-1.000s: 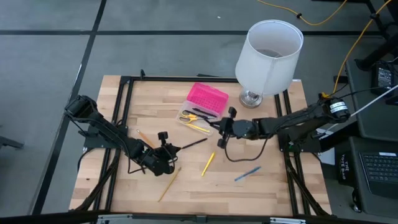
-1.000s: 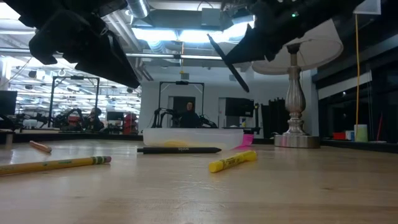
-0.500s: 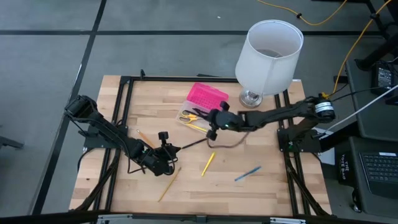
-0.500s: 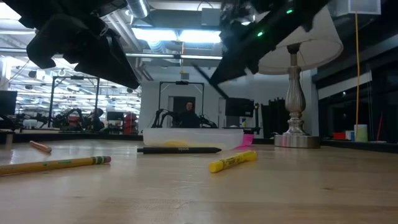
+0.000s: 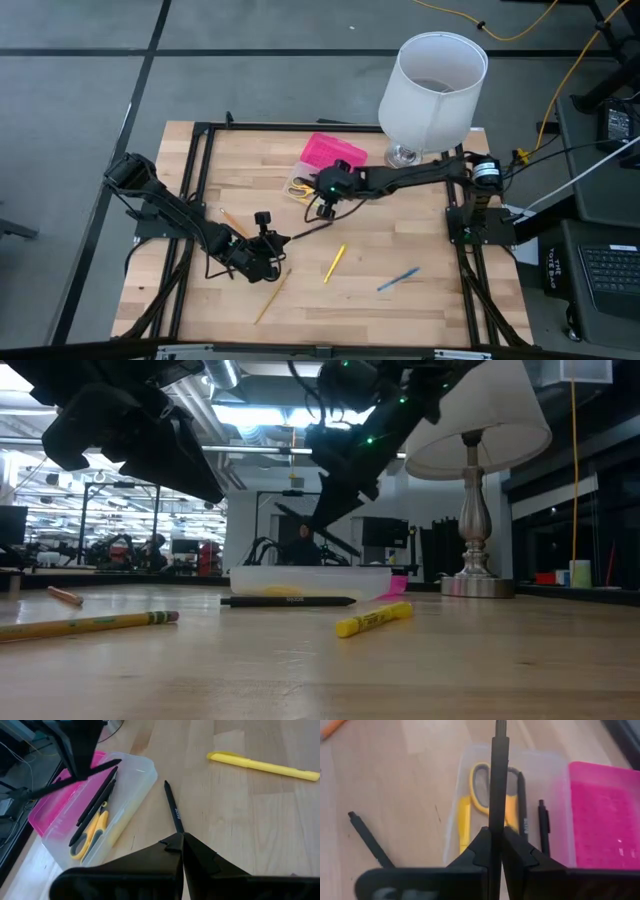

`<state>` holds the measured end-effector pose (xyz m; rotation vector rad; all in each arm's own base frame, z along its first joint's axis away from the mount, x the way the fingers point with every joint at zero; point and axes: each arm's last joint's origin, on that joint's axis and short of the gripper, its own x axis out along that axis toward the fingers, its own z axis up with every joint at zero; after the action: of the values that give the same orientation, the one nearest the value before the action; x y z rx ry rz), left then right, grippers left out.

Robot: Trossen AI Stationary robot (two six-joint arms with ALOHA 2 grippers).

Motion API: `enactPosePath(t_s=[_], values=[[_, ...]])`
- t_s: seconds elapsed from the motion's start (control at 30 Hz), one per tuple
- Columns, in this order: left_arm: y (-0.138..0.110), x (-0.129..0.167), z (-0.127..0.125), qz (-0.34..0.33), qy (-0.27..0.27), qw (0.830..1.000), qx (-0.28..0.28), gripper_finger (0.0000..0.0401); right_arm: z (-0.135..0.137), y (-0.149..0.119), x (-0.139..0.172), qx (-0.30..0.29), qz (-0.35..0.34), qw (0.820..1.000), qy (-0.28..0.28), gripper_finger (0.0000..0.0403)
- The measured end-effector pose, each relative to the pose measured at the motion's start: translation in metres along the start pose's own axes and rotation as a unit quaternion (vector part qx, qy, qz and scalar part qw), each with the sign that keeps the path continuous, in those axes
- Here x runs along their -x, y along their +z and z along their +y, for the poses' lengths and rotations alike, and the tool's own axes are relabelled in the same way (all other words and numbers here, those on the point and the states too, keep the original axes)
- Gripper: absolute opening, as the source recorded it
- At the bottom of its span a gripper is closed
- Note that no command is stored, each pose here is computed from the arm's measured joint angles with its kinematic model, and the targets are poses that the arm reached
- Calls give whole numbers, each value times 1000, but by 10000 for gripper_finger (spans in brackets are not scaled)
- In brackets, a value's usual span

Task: Pick & place school supplies into a supply box
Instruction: Put the black pen into the pink supply box, then put the yellow pencil into the pink supply box

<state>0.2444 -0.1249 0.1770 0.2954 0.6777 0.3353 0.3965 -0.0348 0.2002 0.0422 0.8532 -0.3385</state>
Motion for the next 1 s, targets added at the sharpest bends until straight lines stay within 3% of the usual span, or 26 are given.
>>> enactPosePath(t_s=[0.63, 1.0], values=[[0, 0, 0, 0, 0, 1000, 0, 4, 3, -14, -26, 13, 36, 999, -4, 29], [0, 0, 0, 2, -7, 1000, 2, 4, 3, -14, -26, 19, 35, 999, -4, 78]])
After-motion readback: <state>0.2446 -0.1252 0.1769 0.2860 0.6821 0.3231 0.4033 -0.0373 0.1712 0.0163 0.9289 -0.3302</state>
